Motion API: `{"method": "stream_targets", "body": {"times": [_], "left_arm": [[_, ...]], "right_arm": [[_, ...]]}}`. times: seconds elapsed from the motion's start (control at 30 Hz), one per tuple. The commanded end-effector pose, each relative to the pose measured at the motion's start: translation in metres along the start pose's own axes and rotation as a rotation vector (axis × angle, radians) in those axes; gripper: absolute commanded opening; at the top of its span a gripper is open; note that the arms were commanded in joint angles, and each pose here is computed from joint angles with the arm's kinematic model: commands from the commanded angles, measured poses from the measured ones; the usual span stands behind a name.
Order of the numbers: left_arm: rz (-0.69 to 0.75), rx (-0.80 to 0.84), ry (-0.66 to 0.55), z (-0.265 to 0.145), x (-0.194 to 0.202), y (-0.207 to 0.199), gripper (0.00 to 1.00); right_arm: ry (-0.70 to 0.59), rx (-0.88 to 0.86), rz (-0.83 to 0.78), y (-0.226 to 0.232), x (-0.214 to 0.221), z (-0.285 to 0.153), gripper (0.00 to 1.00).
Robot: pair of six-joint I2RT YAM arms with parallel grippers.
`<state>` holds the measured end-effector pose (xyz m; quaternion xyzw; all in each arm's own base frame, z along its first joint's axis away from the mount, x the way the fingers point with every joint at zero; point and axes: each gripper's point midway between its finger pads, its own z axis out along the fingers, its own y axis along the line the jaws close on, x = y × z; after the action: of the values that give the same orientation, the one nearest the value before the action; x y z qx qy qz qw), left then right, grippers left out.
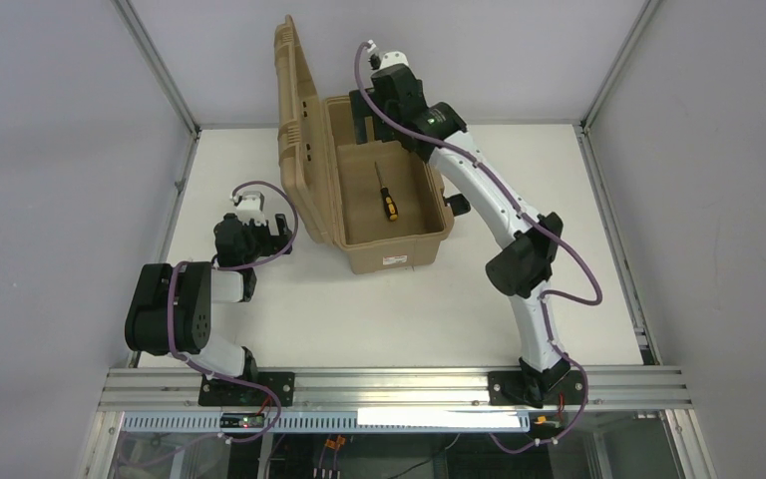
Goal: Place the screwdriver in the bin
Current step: Reset both arms
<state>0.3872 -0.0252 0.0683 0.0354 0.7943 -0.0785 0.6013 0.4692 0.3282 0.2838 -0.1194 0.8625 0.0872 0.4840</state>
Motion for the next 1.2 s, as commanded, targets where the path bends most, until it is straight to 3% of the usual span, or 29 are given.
{"method": "stream_targets", "body": {"times": [0.0,0.3,0.73,1.17], "left_arm": [[0.002,-0.010,-0.041,-0.001,-0.013,-0.001,0.99],[0.002,-0.010,-0.042,-0.001,-0.014,-0.001,0.99],[0.002,-0.010,-0.041,-0.001,-0.013,-0.001,0.99],[0.002,-0.010,-0.041,-0.001,-0.013,-0.001,0.99]], "right_arm": [[-0.101,0.005,-0.041,-0.021,-0.046,-0.054,0.99],[-0.099,0.057,-0.032,-0.103,-0.056,-0.082,0.99],[-0.064,0.192,0.072,-0.246,-0.035,-0.118,0.99],[-0.051,0.261,0.168,-0.317,-0.013,-0.147,0.99]]}}
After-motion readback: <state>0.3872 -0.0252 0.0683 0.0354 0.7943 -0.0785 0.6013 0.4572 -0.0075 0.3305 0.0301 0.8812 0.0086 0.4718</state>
